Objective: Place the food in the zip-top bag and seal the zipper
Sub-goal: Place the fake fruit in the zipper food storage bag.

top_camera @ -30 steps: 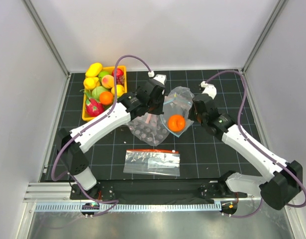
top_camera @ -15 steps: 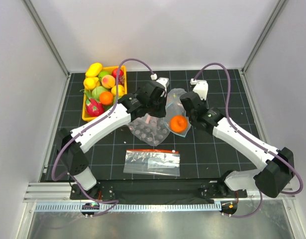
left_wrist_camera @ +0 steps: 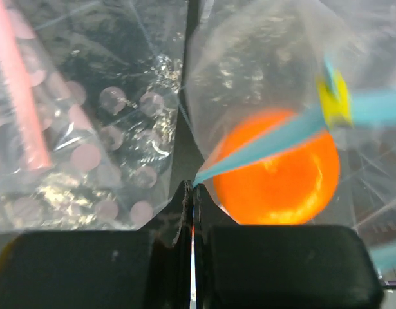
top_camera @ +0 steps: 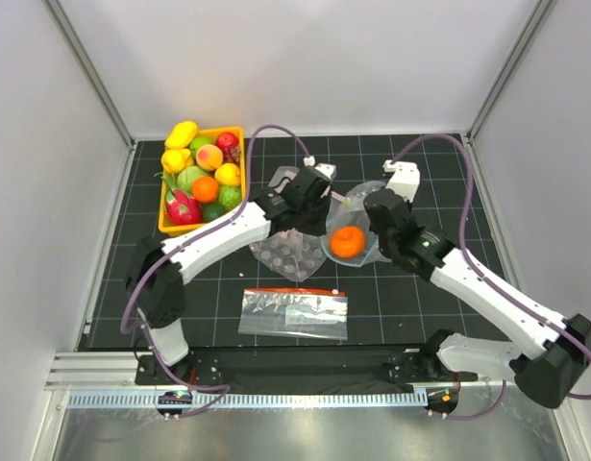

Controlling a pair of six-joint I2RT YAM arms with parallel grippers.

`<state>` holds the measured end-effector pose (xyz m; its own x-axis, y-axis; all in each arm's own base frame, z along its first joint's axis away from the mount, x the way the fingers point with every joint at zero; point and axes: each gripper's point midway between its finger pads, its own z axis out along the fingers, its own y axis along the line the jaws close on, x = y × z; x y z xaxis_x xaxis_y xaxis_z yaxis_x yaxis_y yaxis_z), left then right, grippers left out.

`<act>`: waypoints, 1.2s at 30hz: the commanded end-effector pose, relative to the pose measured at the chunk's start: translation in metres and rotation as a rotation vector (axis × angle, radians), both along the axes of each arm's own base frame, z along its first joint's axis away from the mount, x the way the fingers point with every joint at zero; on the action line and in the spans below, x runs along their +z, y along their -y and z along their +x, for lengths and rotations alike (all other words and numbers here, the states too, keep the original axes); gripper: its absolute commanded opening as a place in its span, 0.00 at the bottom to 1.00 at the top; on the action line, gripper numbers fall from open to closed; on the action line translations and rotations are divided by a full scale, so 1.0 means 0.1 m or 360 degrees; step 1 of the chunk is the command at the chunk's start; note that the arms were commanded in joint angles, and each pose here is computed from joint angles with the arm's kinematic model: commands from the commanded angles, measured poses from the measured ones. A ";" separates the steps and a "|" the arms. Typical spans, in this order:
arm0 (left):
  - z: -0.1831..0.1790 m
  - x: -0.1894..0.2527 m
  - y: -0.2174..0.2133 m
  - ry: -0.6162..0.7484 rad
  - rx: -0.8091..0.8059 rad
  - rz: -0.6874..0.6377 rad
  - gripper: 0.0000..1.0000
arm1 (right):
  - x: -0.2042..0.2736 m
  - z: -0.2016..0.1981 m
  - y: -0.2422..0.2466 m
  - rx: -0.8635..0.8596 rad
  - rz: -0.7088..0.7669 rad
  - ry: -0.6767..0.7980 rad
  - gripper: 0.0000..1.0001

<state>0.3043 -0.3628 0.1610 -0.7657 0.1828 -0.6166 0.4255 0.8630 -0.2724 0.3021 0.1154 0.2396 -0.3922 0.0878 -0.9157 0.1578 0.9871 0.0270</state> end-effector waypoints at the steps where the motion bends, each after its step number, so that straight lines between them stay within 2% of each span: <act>1: -0.03 0.71 -0.30 0.0190 0.0081 -0.0096 0.00 | -0.03 0.20 -0.09 -0.0049 -0.0066 -0.0036 0.01; 3: -0.08 0.97 -0.33 0.0223 0.0068 -0.0165 0.01 | -0.10 0.24 -0.17 -0.0021 -0.0068 -0.0086 0.01; 6: -0.12 1.08 -0.32 0.0229 0.0063 -0.0211 0.02 | -0.20 0.26 -0.26 0.0022 -0.0057 -0.0124 0.01; 11: -0.04 0.75 -0.23 0.0165 0.0050 -0.0133 0.00 | -0.08 0.22 -0.17 -0.0020 -0.0041 -0.0059 0.01; 13: 0.01 0.49 -0.18 0.0108 0.0048 -0.0070 0.00 | 0.04 0.18 -0.07 -0.0058 -0.0006 0.0020 0.01; 16: 0.02 0.34 -0.12 0.0060 0.0020 -0.0036 0.00 | 0.23 0.10 0.01 -0.0068 0.0086 0.0142 0.01; 20: 0.00 0.52 -0.15 0.0097 0.0034 -0.0091 0.00 | 0.32 0.02 0.06 -0.0046 0.0178 0.0257 0.01; 25: -0.12 1.08 -0.12 0.0145 0.0011 -0.0310 0.00 | -0.02 0.21 -0.11 -0.0016 0.0099 0.0018 0.01; 26: -0.13 1.16 -0.12 0.0155 0.0016 -0.0334 0.00 | -0.27 0.26 -0.29 0.0085 0.0120 -0.0117 0.01; 30: -0.18 1.42 0.09 0.0101 -0.0059 -0.0496 0.00 | -0.61 0.39 -0.49 0.0197 0.0241 -0.0326 0.01; 33: -0.09 1.37 0.10 0.0117 -0.0019 -0.0459 0.00 | -0.49 0.37 -0.33 0.0107 0.0192 -0.0256 0.01; 36: 0.00 1.16 -0.01 0.0108 0.0017 -0.0312 0.00 | -0.21 0.30 -0.09 0.0001 0.0180 -0.0089 0.01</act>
